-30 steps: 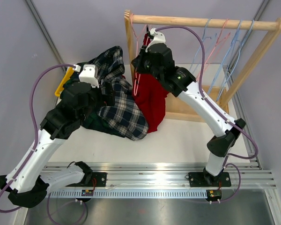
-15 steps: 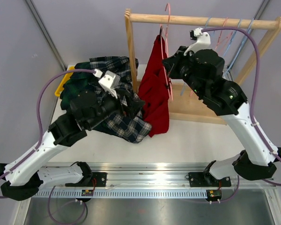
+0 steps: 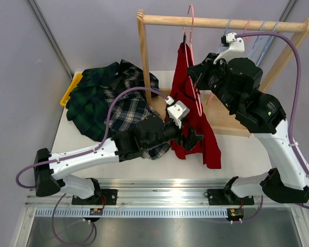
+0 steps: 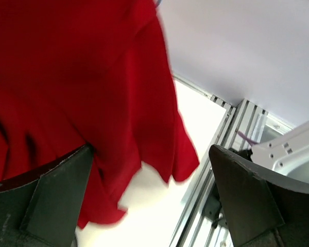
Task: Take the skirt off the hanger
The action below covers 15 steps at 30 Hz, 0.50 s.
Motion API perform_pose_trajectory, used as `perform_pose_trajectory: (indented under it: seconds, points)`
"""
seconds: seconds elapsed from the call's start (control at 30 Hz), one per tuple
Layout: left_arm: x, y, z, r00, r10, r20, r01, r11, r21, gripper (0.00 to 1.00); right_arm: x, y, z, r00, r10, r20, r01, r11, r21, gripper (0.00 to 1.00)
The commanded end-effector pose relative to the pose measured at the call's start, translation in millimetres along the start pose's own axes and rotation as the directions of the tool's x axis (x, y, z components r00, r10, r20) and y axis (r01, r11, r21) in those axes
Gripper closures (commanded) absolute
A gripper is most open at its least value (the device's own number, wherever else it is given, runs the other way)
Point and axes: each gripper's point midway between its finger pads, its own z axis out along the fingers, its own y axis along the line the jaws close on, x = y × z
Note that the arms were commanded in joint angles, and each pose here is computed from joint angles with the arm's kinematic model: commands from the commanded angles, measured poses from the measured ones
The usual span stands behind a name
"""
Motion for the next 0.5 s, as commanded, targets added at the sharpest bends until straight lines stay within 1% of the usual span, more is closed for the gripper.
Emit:
perform_pose_trajectory:
  seconds: [0.0,0.03,0.1,0.13,0.17,0.2,0.27,0.3,0.4,0.43,0.47]
  points:
    - [-81,-12,7,0.968,-0.003,0.249,0.007,1.000,-0.015,0.01,-50,6,-26,0.985,0.062,0.161,-0.055,0.997,-0.047,1.00]
    - [-76,-11,15,0.970,0.003,0.242,0.003,1.000,-0.026,0.01,-50,6,-28,0.985,0.063,0.161,-0.056,0.997,-0.048,1.00]
    - [-83,-3,19,0.965,0.008,0.264,0.014,0.996,-0.083,0.01,-55,5,-35,0.982,0.071,0.173,-0.063,0.997,-0.051,1.00]
    - [-82,-1,21,0.964,0.015,0.265,0.012,0.995,-0.101,0.02,-56,4,-37,0.982,0.072,0.174,-0.063,0.997,-0.053,1.00]
    - [-83,8,23,0.961,0.017,0.275,0.025,0.989,-0.148,0.05,-58,3,-40,0.981,0.074,0.179,-0.065,0.996,-0.053,1.00]
    - [-83,10,24,0.960,0.018,0.280,0.029,0.986,-0.162,0.16,-61,3,-43,0.980,0.076,0.184,-0.068,0.996,-0.054,1.00]
    - [-86,15,25,0.953,0.021,0.302,0.038,0.981,-0.189,0.32,-62,1,-46,0.979,0.078,0.186,-0.070,0.996,-0.050,1.00]
    - [-87,15,25,0.951,0.025,0.307,0.036,0.981,-0.190,0.47,-63,-1,-49,0.979,0.078,0.190,-0.070,0.996,-0.047,1.00]
    - [-92,15,27,0.945,0.030,0.325,0.035,0.981,-0.193,0.80,-60,-3,-50,0.978,0.084,0.190,-0.078,0.996,-0.042,1.00]
    - [-95,14,26,0.943,0.030,0.332,0.037,0.981,-0.193,1.00,-62,-4,-50,0.976,0.088,0.199,-0.082,0.996,-0.042,1.00]
    - [-96,13,26,0.943,0.029,0.333,0.035,0.982,-0.184,1.00,-63,-5,-53,0.974,0.093,0.208,-0.086,0.995,-0.042,1.00]
